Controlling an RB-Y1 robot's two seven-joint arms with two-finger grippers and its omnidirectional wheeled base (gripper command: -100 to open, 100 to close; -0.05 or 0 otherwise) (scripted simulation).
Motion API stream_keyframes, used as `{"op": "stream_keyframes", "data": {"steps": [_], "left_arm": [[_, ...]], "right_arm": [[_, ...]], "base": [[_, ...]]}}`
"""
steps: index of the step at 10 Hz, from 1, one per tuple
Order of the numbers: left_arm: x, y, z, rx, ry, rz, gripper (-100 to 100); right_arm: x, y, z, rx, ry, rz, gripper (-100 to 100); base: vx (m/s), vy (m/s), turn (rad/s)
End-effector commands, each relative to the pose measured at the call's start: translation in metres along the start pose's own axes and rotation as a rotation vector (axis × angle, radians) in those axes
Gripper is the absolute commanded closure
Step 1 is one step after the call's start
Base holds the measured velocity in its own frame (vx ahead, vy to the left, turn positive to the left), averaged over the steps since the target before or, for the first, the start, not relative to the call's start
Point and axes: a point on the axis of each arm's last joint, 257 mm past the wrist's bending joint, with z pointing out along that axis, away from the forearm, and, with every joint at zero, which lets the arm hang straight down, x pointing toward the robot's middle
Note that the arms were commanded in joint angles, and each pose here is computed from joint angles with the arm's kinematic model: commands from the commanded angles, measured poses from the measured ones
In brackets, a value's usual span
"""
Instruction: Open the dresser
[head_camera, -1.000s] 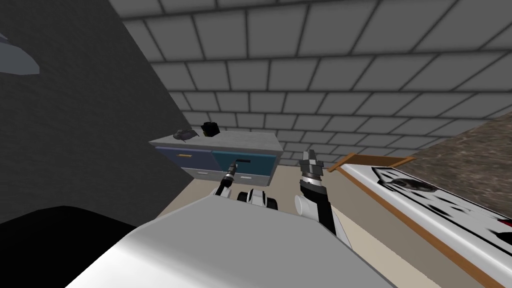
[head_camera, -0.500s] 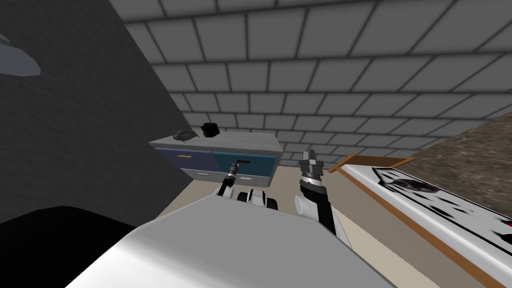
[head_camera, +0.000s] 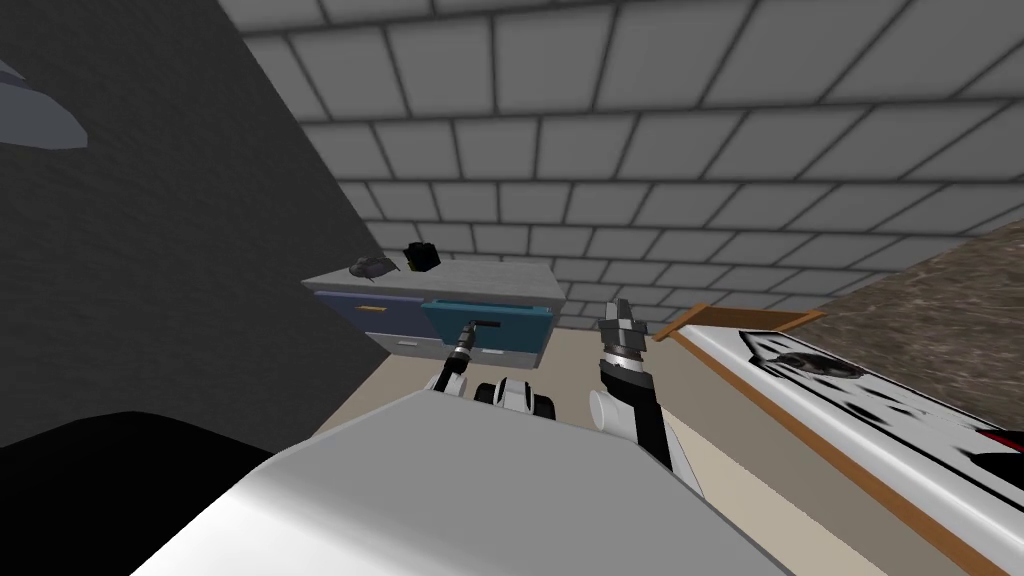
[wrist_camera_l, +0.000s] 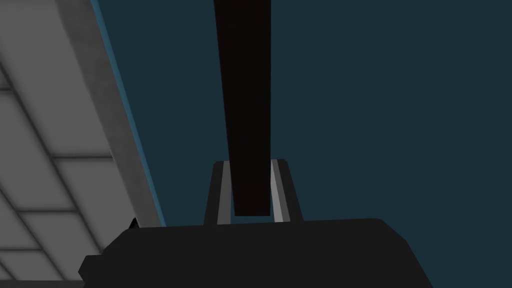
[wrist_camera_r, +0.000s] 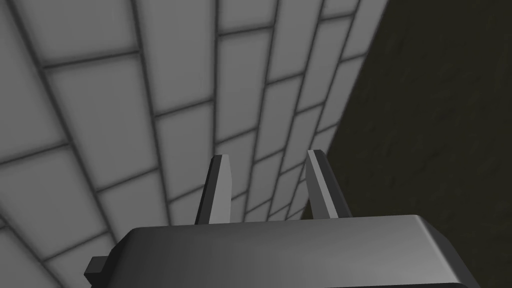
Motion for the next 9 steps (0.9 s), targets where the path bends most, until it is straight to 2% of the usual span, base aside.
{"op": "stream_keyframes", "data": {"steps": [1, 3, 6, 7, 9], "left_arm": [[-0.002, -0.004, -0.004, 0.002, 0.001, 0.0, 100], [-0.002, 0.0, -0.01, -0.009, 0.003, 0.0, 100], [0.0, -0.005, -0.015, 0.001, 0.008, 0.0, 100], [-0.002, -0.01, -0.011, -0.011, 0.007, -0.002, -100], [-0.002, -0.016, -0.009, -0.01, 0.006, -0.002, -100]], "right_arm": [[0.0, 0.0, 0.0, 0.0, 0.0, 0.0, 0], [0.0, 0.0, 0.0, 0.0, 0.0, 0.0, 0], [0.0, 0.0, 0.0, 0.0, 0.0, 0.0, 0], [0.0, 0.0, 0.0, 0.0, 0.0, 0.0, 0], [0.0, 0.0, 0.0, 0.0, 0.0, 0.0, 0]], "base": [[-0.22, -0.033, 0.005], [-0.133, -0.018, 0.011], [-0.2, -0.001, 0.008], [-0.11, -0.01, -0.005], [0.006, -0.007, -0.003]]}}
